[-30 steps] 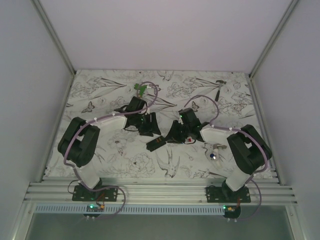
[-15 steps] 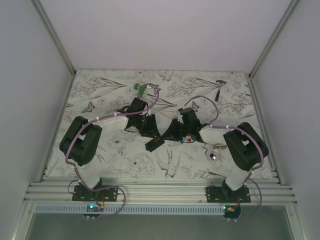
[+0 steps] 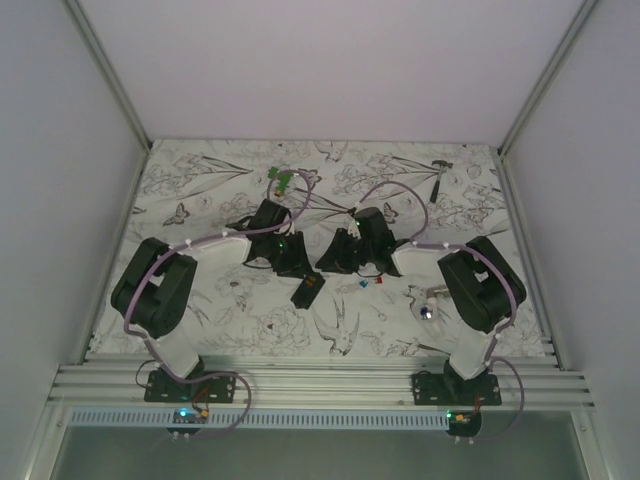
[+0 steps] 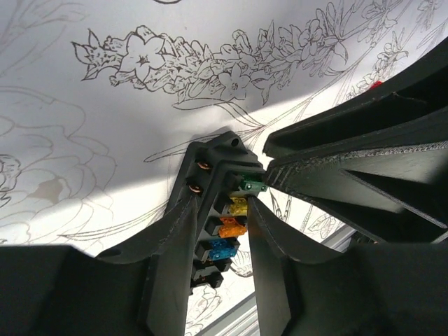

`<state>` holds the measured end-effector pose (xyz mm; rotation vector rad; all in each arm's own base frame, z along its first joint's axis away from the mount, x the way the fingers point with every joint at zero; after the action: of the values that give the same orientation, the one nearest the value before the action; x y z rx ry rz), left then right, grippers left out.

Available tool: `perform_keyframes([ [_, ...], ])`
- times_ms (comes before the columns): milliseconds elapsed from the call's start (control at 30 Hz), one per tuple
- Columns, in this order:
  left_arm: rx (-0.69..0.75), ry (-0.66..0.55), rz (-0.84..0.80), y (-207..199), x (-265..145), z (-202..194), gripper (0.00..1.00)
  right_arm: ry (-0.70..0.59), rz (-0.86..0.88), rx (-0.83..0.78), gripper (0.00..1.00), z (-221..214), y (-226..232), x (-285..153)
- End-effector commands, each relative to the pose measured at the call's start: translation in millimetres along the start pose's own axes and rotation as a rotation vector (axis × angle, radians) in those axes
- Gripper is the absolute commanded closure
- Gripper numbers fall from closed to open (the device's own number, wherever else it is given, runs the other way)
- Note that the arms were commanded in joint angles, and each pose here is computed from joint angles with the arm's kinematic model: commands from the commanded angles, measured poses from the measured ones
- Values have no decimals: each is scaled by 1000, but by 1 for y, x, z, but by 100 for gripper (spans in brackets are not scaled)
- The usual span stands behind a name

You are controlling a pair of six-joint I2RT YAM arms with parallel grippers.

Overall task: Snap on the fuse box
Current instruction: Install the fuse at the fuse box base.

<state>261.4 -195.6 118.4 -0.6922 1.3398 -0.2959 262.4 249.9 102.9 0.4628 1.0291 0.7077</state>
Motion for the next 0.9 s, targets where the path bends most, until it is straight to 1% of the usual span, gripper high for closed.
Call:
perform_keyframes([
  [0, -13, -29, 13, 1, -13, -3, 62, -31, 8, -57, 65, 6, 9, -17],
  [100, -10, -33, 8, -1, -13, -1, 61, -25, 0, -36, 64, 0, 9, -24],
  [233, -12, -25, 7, -2, -10, 1, 61, -21, 17, 5, 63, -8, 5, -22],
  [600, -20, -5, -2, -4, 0, 3, 63, -17, 58, 46, 66, -13, 0, -11],
  [867, -21, -4, -3, -4, 2, 3, 64, -7, 57, 64, 68, -15, -3, -4],
])
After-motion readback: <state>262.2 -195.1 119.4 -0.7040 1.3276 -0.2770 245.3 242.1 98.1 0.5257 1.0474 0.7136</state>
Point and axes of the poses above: each gripper's point midway between its finger pads, its own x axis out along the fingers, its own y axis along the line the jaws close on, z = x × y, the point moved 10 cm from there along -x, back along the fingers, and after that the axes turned 13 degrees about -x, right-handed, at the moved point
